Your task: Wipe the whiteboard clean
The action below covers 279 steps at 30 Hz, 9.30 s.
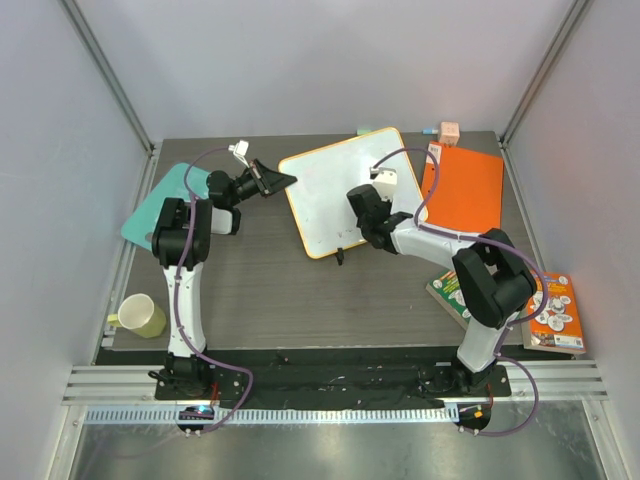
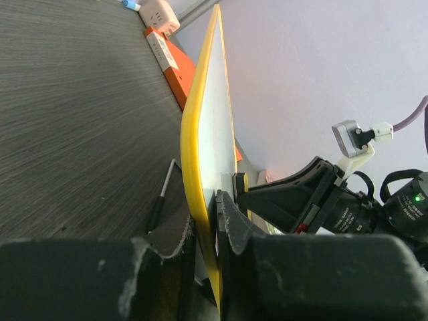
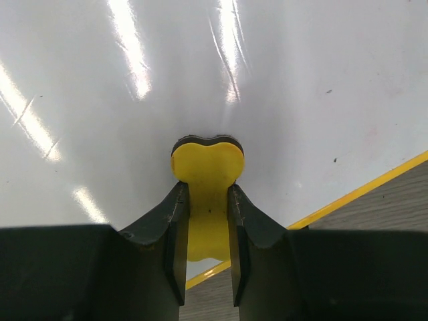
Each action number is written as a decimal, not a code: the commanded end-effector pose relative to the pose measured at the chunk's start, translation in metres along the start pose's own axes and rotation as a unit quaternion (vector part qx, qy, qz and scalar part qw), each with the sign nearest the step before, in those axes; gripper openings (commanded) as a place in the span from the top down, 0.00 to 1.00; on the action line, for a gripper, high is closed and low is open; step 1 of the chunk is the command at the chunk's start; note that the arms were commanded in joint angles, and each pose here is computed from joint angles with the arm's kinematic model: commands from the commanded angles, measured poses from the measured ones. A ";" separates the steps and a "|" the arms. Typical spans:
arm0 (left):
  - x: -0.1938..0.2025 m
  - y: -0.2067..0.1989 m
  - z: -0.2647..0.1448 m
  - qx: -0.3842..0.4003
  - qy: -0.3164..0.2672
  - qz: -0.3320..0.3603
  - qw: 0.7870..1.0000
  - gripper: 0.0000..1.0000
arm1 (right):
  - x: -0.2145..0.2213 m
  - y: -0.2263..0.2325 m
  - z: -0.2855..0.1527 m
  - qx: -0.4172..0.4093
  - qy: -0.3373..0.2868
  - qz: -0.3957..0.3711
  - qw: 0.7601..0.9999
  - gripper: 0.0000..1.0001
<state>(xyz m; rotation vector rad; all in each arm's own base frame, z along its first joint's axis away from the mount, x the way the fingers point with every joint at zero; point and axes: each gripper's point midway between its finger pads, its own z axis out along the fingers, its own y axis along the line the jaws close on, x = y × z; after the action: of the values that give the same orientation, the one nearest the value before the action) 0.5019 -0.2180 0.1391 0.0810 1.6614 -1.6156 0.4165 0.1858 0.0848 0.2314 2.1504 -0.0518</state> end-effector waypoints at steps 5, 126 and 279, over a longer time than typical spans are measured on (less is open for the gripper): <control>-0.001 -0.039 0.003 0.089 0.009 0.142 0.986 1.00 | 0.064 -0.053 0.004 0.086 0.074 -0.102 0.988 0.99; 0.000 -0.041 0.005 0.096 0.013 0.139 0.986 1.00 | 0.013 0.065 -0.031 -0.054 -0.093 -0.035 0.994 0.99; 0.000 -0.053 0.005 0.102 0.015 0.152 0.983 0.94 | 0.062 -0.004 -0.096 -0.095 -0.016 0.000 0.995 0.14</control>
<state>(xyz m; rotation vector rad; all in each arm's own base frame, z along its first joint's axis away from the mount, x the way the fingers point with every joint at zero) 0.4991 -0.2223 0.1420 0.1049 1.6643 -1.6486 0.2925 0.2040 0.0512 0.0399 2.2194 0.1202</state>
